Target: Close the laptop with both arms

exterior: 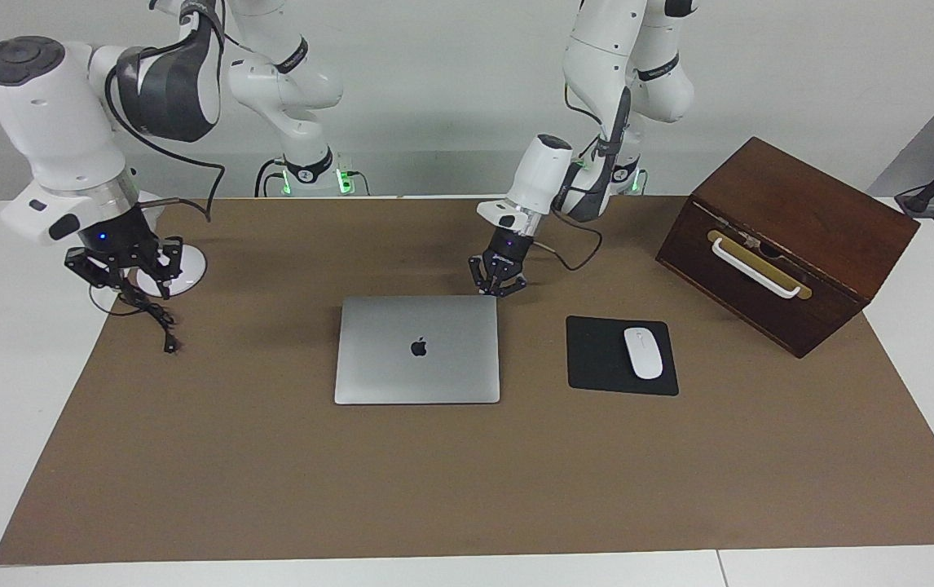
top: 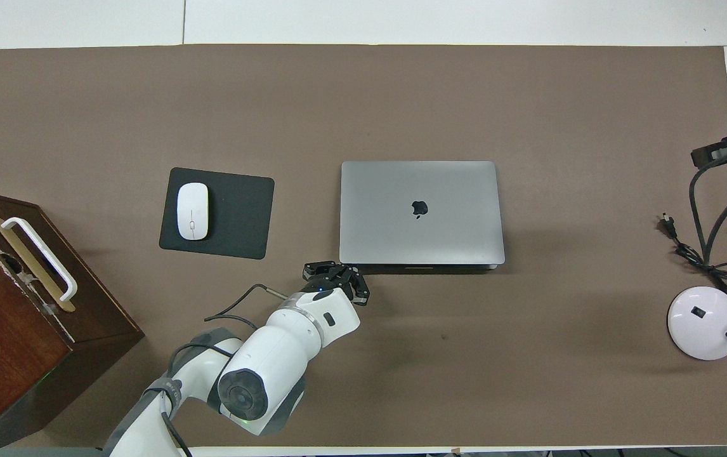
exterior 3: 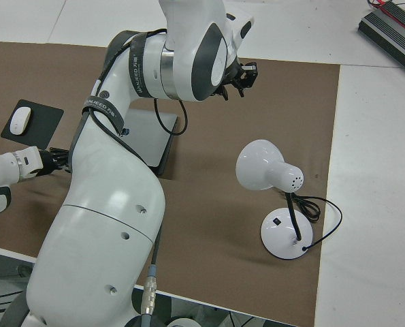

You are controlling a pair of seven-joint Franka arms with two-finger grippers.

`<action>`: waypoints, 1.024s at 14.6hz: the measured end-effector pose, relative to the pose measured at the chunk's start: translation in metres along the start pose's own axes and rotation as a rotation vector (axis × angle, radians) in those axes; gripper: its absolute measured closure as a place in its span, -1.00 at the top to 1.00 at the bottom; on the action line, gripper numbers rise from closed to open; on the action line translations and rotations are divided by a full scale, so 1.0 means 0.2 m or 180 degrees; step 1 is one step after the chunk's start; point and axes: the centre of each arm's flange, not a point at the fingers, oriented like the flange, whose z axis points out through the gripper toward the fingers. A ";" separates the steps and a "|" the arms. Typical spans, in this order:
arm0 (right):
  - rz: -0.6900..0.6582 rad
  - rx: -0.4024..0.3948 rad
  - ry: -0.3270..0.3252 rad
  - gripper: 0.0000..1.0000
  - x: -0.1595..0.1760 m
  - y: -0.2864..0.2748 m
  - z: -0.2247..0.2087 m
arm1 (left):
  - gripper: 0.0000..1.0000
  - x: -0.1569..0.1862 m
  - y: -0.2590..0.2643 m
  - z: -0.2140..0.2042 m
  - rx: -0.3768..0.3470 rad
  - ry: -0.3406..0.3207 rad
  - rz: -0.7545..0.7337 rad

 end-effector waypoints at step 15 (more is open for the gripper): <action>0.0550 0.0375 -0.0460 1.00 -0.36 -0.14 -0.41 | -0.98 0.20 0.02 -0.56 0.0033 -0.1529 -0.0140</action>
